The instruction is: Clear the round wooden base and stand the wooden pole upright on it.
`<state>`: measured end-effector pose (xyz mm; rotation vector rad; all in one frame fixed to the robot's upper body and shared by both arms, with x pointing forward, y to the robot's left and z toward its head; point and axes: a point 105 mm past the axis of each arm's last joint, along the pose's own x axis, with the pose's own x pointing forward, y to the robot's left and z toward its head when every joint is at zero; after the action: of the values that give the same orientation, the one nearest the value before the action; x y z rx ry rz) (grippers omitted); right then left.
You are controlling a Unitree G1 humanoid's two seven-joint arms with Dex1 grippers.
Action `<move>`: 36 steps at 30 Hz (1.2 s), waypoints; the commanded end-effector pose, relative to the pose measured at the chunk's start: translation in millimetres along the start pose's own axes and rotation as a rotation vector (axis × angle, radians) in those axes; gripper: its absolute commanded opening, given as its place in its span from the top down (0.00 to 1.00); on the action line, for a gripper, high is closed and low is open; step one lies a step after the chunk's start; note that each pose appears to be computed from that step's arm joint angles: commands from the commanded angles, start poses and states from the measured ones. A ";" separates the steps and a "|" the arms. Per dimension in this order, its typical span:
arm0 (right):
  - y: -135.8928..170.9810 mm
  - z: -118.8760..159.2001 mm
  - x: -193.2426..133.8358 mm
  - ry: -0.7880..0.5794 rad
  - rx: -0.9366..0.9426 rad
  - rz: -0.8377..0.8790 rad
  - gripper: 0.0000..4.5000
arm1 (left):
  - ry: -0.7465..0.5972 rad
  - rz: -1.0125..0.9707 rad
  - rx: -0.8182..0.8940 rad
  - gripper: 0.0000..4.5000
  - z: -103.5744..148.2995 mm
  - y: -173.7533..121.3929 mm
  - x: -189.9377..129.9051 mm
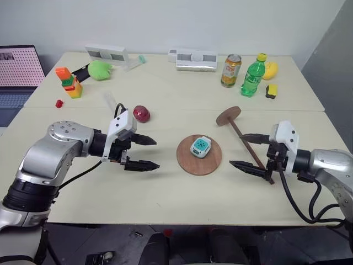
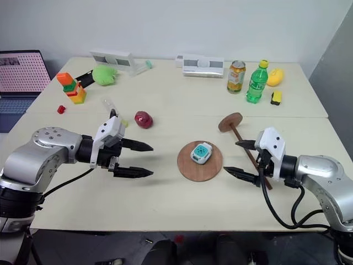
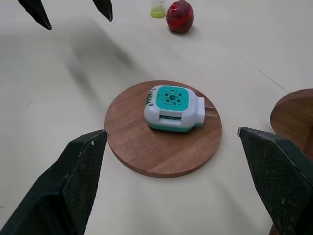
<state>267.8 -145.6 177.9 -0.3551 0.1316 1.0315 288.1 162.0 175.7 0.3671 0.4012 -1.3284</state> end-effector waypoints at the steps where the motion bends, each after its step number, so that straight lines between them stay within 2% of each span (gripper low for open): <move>1: -5.9 15.1 -5.3 -0.038 -0.057 -0.027 0.01 | -0.060 -0.004 0.045 0.00 21.6 -0.3 -5.5; 7: -6.4 17.0 -4.5 -0.039 -0.065 -0.021 0.01 | -0.036 0.038 0.072 0.00 19.5 5.8 -3.7; 11: -6.2 16.6 -4.9 -0.036 -0.064 -0.021 0.01 | -0.183 0.066 0.149 0.00 34.2 4.4 -0.8; 20: -4.2 17.9 -5.3 -0.038 -0.057 -0.015 0.01 | -0.074 0.018 0.102 0.00 16.1 2.6 -3.3; 31: -8.1 18.0 0.3 -0.023 -0.063 -0.017 0.01 | -0.046 -0.028 0.131 0.00 13.6 -4.4 2.6; 36: -7.3 7.8 39.6 0.023 -0.092 0.004 0.01 | -0.032 -0.064 0.183 0.00 12.9 -7.0 14.5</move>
<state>287.4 -127.4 178.1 -0.4136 0.1243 1.0302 287.3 148.1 174.4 0.4365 0.3028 -1.4029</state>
